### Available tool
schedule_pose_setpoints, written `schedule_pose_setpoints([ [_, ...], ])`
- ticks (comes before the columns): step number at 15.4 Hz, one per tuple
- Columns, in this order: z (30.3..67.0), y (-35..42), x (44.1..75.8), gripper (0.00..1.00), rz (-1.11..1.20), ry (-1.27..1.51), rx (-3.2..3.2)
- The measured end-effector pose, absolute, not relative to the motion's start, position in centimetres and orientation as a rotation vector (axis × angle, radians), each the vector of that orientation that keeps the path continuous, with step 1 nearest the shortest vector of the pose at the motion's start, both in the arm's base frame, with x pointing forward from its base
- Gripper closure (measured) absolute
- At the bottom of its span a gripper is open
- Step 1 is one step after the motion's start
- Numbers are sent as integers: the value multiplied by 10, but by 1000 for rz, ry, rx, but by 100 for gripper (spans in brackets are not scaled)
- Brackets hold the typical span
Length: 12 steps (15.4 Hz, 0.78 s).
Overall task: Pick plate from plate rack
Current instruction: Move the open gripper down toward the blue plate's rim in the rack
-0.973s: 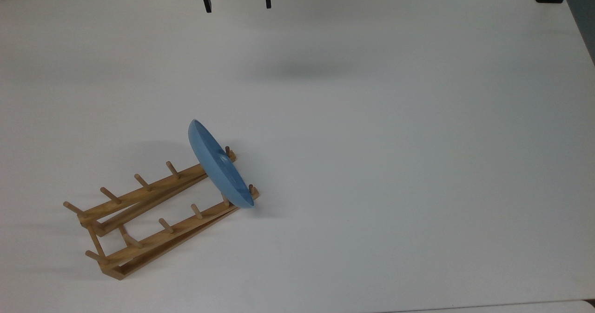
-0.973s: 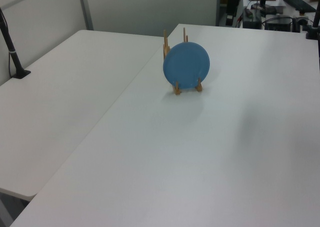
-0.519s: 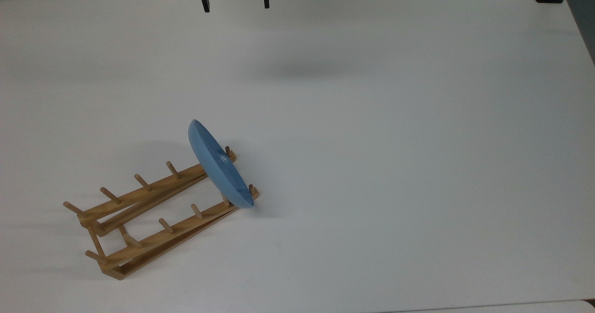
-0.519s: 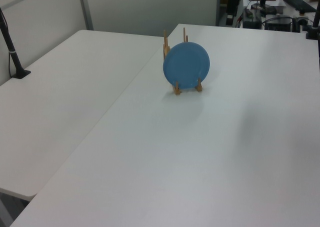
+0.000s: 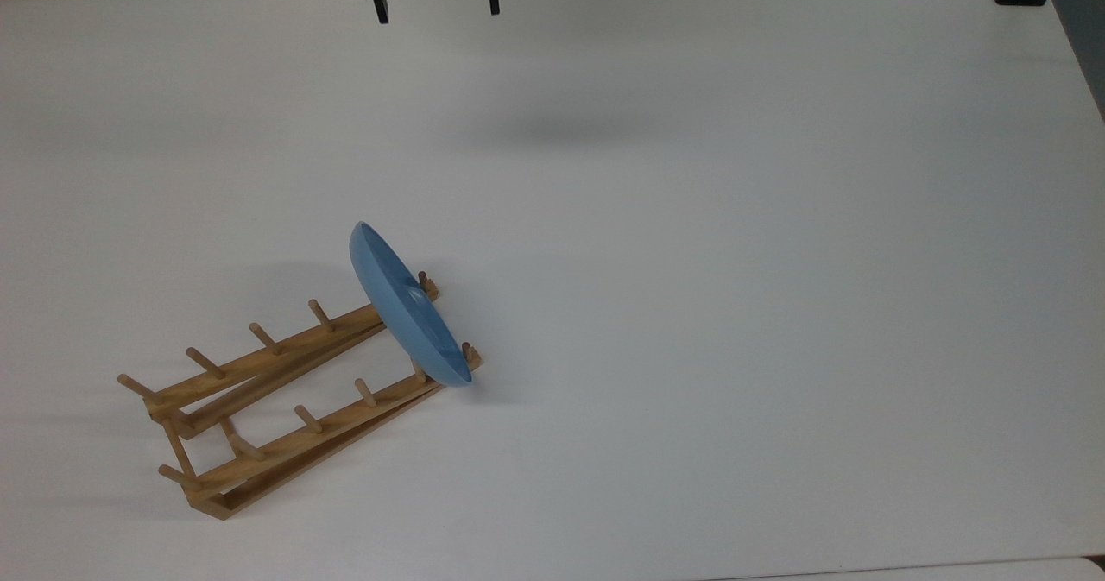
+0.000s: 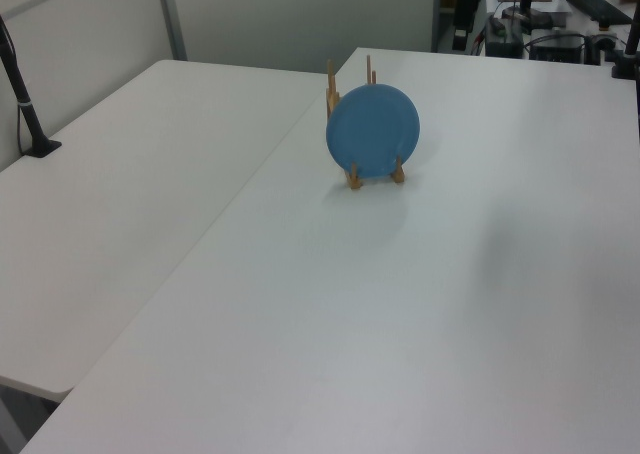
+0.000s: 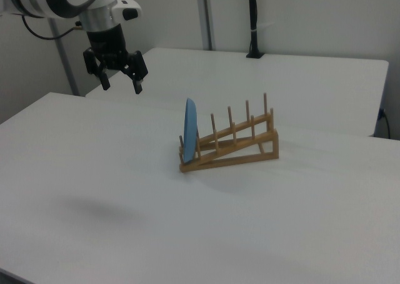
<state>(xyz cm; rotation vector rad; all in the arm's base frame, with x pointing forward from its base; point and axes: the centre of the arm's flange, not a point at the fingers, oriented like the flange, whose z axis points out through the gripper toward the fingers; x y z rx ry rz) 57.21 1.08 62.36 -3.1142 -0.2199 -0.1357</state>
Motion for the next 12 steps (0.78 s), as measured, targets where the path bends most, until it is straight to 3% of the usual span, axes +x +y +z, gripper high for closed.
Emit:
schedule_pose_setpoints([
  [5,625,-30,573,0,-158,-406,-3109],
  [9,628,-59,584,0,-342,-373,-3129],
  [12,603,-63,604,0,-508,-368,-3137],
])
